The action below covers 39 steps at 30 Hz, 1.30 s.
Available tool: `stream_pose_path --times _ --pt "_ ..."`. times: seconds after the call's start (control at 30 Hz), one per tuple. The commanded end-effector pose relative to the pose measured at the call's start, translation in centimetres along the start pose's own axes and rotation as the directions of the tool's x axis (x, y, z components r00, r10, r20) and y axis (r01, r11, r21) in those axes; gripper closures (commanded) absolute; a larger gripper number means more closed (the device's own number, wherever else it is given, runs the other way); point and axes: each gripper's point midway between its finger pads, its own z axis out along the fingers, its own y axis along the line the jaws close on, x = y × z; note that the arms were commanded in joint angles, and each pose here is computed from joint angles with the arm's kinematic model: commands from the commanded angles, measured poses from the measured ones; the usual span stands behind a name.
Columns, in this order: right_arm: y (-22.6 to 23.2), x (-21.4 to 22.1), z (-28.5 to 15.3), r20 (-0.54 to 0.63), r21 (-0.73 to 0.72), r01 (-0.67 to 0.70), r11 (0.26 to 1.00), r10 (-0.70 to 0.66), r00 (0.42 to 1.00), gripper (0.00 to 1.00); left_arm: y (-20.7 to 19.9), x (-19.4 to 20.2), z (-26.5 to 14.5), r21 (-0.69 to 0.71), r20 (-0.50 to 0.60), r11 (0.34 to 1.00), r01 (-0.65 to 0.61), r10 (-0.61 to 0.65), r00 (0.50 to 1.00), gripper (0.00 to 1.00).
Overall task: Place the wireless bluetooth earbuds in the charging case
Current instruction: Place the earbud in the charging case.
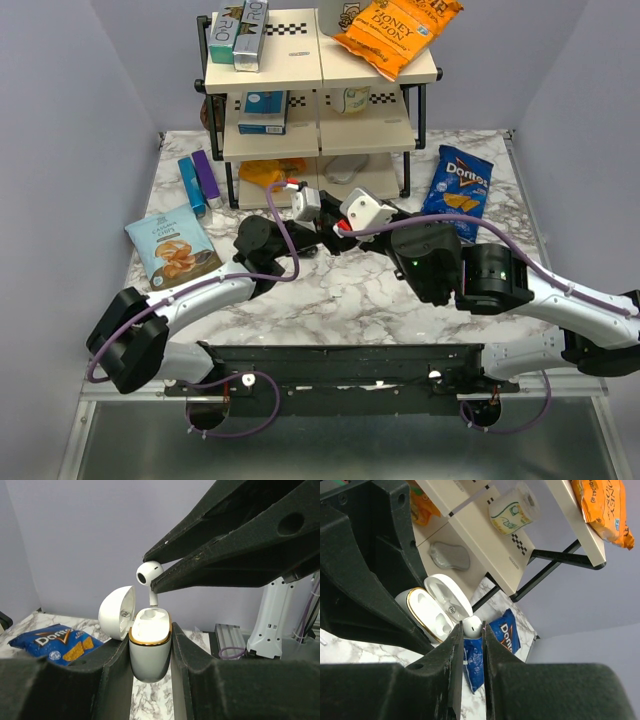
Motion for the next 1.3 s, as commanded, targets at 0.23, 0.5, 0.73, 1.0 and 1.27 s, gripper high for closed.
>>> stream_pose_path --times 0.23,0.5,0.73,1.0,1.27 --pt "1.2 -0.4 0.4 0.017 -0.017 0.019 1.000 -0.018 1.000 0.99 -0.6 -1.1 0.2 0.050 0.051 0.997 -0.053 0.050 0.997 1.00" --pt "1.4 0.1 0.5 0.005 -0.012 0.050 0.999 -0.050 0.999 0.99 -0.6 -1.3 0.2 0.046 0.051 0.998 -0.053 0.051 0.997 1.00" --pt "2.4 0.3 0.6 -0.003 -0.032 0.079 0.996 -0.079 0.997 0.94 -0.5 -1.5 0.2 0.037 0.053 0.998 -0.055 0.053 0.997 1.00" --pt "2.3 -0.3 0.3 0.017 -0.046 0.041 0.998 -0.040 0.999 0.79 -0.3 -1.5 0.3 0.030 0.055 0.998 -0.051 0.050 0.997 1.00" --pt "2.1 -0.7 0.3 0.026 -0.040 0.026 0.999 -0.025 0.999 0.66 -0.3 -1.6 0.3 0.031 0.059 0.998 -0.051 0.049 0.997 1.00"
